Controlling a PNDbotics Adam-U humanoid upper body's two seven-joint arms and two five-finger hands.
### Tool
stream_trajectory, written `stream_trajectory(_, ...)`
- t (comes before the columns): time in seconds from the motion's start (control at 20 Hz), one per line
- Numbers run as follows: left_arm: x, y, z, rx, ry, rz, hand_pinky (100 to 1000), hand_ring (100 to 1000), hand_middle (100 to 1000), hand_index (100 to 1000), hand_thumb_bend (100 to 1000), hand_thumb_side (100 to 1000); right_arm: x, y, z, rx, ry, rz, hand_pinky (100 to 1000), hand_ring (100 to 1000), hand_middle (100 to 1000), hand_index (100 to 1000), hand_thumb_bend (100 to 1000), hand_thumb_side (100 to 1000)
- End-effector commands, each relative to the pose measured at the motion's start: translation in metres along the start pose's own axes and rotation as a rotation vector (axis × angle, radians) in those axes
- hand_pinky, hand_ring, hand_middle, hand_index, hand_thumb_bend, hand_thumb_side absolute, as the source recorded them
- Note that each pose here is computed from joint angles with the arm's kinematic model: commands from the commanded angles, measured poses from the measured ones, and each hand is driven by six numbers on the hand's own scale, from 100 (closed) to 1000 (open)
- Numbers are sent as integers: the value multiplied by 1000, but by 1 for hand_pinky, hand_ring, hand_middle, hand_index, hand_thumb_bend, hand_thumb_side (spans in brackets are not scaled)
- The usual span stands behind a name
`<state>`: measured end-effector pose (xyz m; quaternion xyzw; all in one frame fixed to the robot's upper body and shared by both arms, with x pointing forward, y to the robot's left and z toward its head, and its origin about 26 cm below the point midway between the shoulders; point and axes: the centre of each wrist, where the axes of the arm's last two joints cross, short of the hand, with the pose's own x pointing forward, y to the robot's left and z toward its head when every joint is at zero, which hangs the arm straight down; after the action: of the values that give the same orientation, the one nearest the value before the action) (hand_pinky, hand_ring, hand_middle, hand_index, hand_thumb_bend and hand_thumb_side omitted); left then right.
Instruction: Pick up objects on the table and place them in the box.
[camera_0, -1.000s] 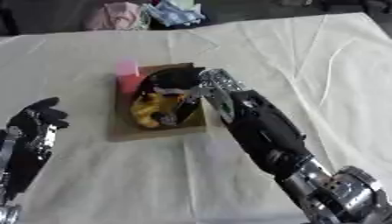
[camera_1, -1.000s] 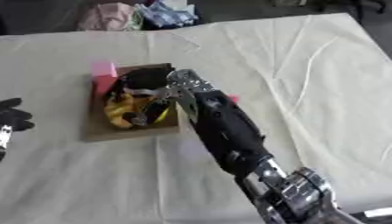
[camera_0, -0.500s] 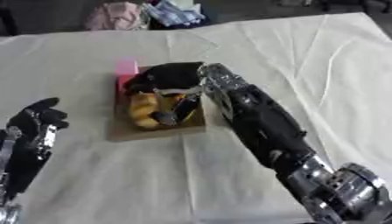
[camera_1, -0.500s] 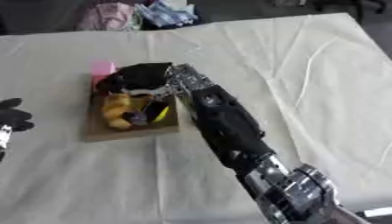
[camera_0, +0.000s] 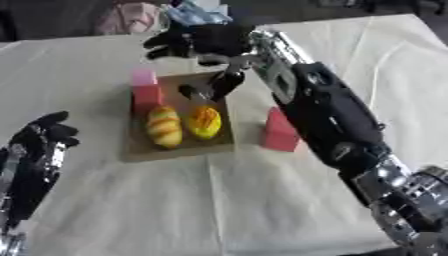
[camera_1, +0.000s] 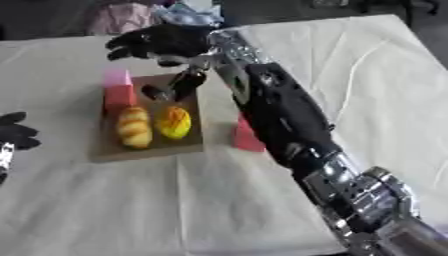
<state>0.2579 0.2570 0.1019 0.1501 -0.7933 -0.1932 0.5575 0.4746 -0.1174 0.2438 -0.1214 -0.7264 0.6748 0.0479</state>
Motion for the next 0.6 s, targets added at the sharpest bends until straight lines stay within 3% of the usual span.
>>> stream_trajectory(0.05,4,6,0,10,-13,-20,736,633,621,848,100,791,-11,-36,29,137,-88,64,952,1000,1000,1000,100,313)
stream_trajectory(0.2,4,7,0,11,-10,-22,736,634,622,849,100,793,-19,-35,50,220,-64,29,963,1000,1000,1000,100,385)
stream_trajectory(0.45,3,7,1,10,-5,-26,737,635,622,849,100,795,-22,-30,72,373,-56,2,972,1000,1000,1000,100,425)
stream_trajectory(0.6,3,7,1,9,-3,-27,737,635,622,849,100,798,-20,-23,79,426,-55,-4,980,1000,1000,1000,100,536)
